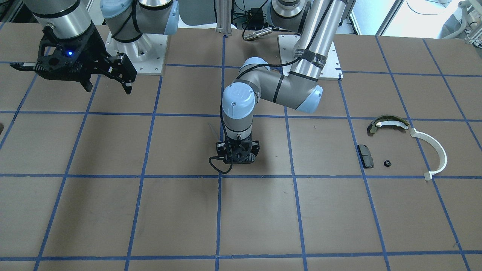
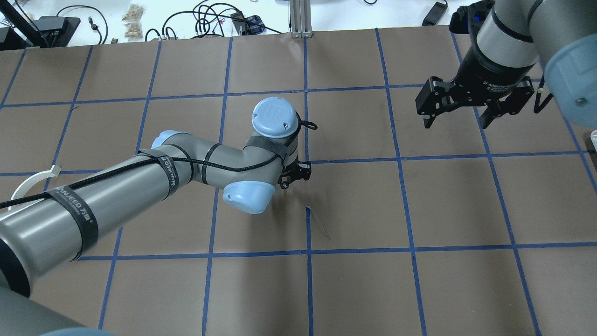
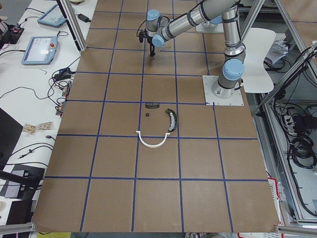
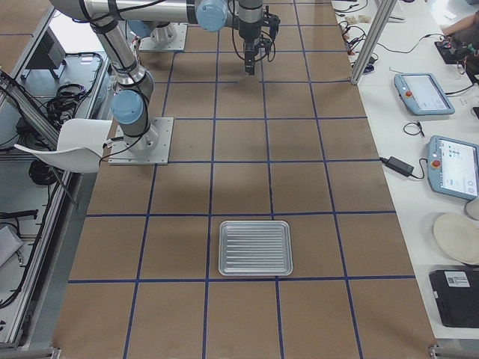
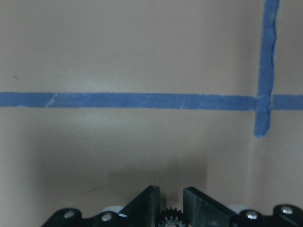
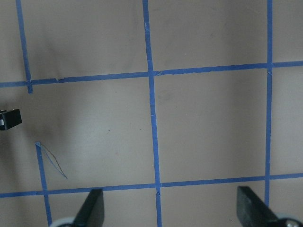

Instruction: Place bearing gear from tray to pile

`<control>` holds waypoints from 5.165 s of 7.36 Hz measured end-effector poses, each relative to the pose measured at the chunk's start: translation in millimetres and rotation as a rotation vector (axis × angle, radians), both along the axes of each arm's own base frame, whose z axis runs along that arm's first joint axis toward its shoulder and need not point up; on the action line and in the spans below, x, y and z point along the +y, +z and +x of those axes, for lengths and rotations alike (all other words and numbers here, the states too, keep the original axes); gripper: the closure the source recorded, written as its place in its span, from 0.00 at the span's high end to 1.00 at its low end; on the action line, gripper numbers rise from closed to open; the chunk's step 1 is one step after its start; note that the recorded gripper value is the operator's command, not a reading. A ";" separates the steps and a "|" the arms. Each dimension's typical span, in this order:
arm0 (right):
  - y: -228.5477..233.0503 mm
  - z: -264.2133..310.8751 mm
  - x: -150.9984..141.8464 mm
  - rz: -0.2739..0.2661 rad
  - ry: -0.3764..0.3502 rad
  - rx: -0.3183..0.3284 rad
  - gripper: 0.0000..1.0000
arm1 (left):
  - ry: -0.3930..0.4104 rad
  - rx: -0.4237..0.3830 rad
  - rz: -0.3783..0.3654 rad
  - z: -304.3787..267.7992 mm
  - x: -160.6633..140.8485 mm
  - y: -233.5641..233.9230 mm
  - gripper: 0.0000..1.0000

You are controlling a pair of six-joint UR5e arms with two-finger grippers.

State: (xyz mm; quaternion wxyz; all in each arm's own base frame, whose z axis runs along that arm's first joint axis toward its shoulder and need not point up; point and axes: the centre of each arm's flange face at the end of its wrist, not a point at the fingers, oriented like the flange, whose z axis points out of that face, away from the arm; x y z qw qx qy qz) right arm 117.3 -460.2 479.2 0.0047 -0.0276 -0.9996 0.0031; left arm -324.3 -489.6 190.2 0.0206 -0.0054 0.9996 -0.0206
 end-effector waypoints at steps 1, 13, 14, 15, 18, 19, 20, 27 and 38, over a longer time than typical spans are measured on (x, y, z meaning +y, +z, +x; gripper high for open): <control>0.4 0.8 0.4 0.001 0.003 0.004 1.00 | 0.000 -0.004 0.008 4.5 -8.3 17.1 0.00; -2.2 1.6 1.9 0.008 0.015 0.003 1.00 | -0.084 -0.049 0.228 486.4 -85.0 32.6 0.00; -2.2 1.6 1.8 0.008 0.015 0.003 1.00 | -0.105 -0.054 0.209 506.5 -84.5 26.4 0.00; -2.2 1.6 1.8 0.007 0.015 0.003 1.00 | -0.111 -0.054 0.200 524.7 -82.3 19.1 0.00; -2.2 1.4 1.8 0.007 0.015 0.003 1.00 | -0.097 -0.043 0.209 546.8 -69.2 7.7 1.00; -2.2 1.5 1.8 0.007 0.016 0.003 1.00 | -0.096 -0.037 0.219 543.8 -63.5 5.3 1.00; -2.2 1.6 1.8 0.007 0.016 0.003 1.00 | -0.096 -0.036 0.220 540.0 -61.4 7.5 1.00; 11.9 -0.1 1.8 -0.005 0.014 0.010 1.00 | 0.082 0.050 0.279 350.9 -35.8 262.6 1.00; 7.2 1.6 6.9 0.057 0.018 0.002 1.00 | -0.102 0.015 -0.022 186.2 15.4 321.0 1.00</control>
